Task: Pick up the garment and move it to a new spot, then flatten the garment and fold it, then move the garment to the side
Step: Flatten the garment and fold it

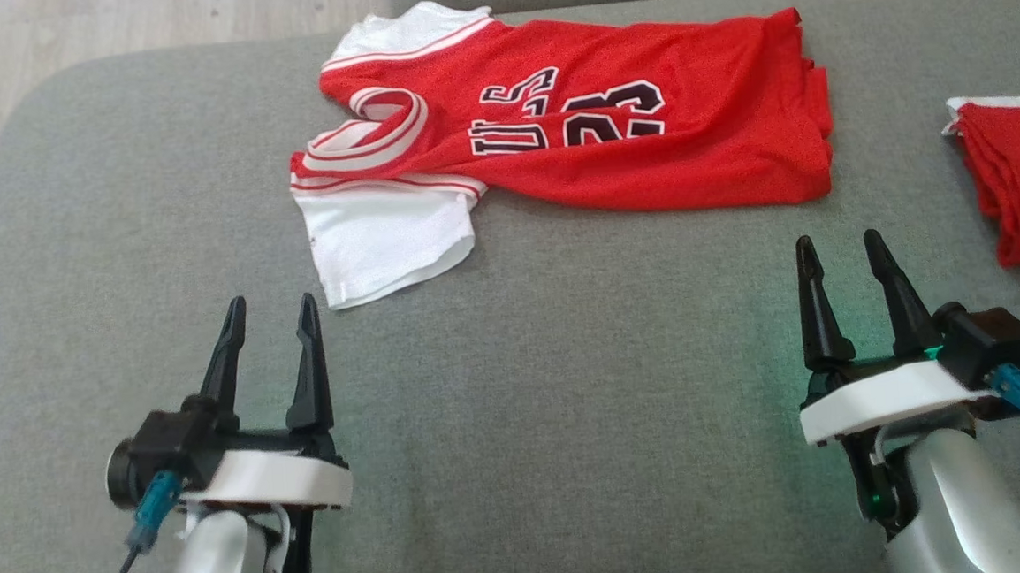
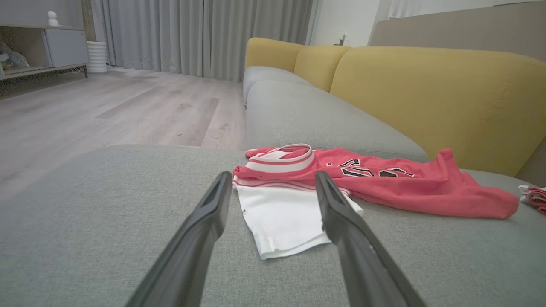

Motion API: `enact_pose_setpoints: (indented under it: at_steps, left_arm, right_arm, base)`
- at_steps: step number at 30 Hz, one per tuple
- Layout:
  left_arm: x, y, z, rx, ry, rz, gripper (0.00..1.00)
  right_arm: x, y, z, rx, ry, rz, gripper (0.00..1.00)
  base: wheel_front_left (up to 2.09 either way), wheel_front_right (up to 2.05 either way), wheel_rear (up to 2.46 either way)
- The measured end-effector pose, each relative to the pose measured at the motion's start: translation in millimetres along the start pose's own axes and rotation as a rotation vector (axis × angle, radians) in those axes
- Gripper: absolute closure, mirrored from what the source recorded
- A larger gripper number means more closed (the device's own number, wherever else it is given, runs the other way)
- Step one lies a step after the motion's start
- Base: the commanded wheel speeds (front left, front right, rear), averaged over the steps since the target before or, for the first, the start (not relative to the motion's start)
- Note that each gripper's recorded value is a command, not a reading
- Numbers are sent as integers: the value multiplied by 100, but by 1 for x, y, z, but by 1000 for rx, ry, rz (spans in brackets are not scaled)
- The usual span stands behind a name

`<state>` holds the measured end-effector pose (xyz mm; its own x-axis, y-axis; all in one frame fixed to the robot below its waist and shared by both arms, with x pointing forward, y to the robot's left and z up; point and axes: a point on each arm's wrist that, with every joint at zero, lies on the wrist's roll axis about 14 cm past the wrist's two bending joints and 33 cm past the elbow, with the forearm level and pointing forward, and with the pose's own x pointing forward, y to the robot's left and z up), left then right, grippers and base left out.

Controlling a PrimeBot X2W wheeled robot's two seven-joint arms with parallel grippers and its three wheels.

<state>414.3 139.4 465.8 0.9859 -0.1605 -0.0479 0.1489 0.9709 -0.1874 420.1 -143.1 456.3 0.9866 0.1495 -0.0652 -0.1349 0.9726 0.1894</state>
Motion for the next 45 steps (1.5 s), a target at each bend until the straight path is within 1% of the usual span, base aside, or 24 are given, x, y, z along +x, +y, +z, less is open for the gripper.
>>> enact_pose_setpoints:
  at_steps: [3,8,12,15,19,26,27,28,32,36,41,45]
  left_arm:
    - [9,-3,-8,7,35,-23,0]
    - [34,-7,-35,27,168,-67,0]
    - [46,0,-66,47,300,-55,0]
    - [49,7,-84,60,358,-39,0]
    - [55,13,-97,69,401,-21,0]
    - [61,15,-106,56,437,-12,0]
    - [62,16,-107,58,441,-10,54]
    - [62,15,-106,57,439,-14,100]
    - [61,14,-103,44,420,-24,100]
    - [60,15,-87,32,339,-16,100]
    - [68,5,-40,11,159,-44,100]
    - [64,1,1,-3,19,-50,100]
  right_arm:
    - [0,-4,-4,1,10,-11,0]
    - [1,-15,-11,1,27,-38,0]
    - [3,-25,-13,-2,30,-64,0]
    - [0,-34,-15,4,35,-90,0]
    - [-1,-41,-15,6,36,-110,0]
    - [-5,-47,-14,3,35,-128,0]
    - [-5,-47,-14,3,35,-129,0]
    - [-5,-47,-14,4,34,-130,0]
    - [-5,-48,-11,5,26,-132,0]
    - [-9,-56,-13,-9,40,-157,0]
    - [-12,-69,-23,-47,90,-194,0]
    - [1,-77,-18,-57,109,-216,0]
  base:
    - [0,0,0]
    - [0,0,0]
    - [0,0,0]
    - [0,0,0]
    - [0,0,0]
    - [0,0,0]
    - [0,0,0]
    - [0,0,0]
    - [0,0,0]
    - [0,0,0]
    - [0,0,0]
    - [0,0,0]
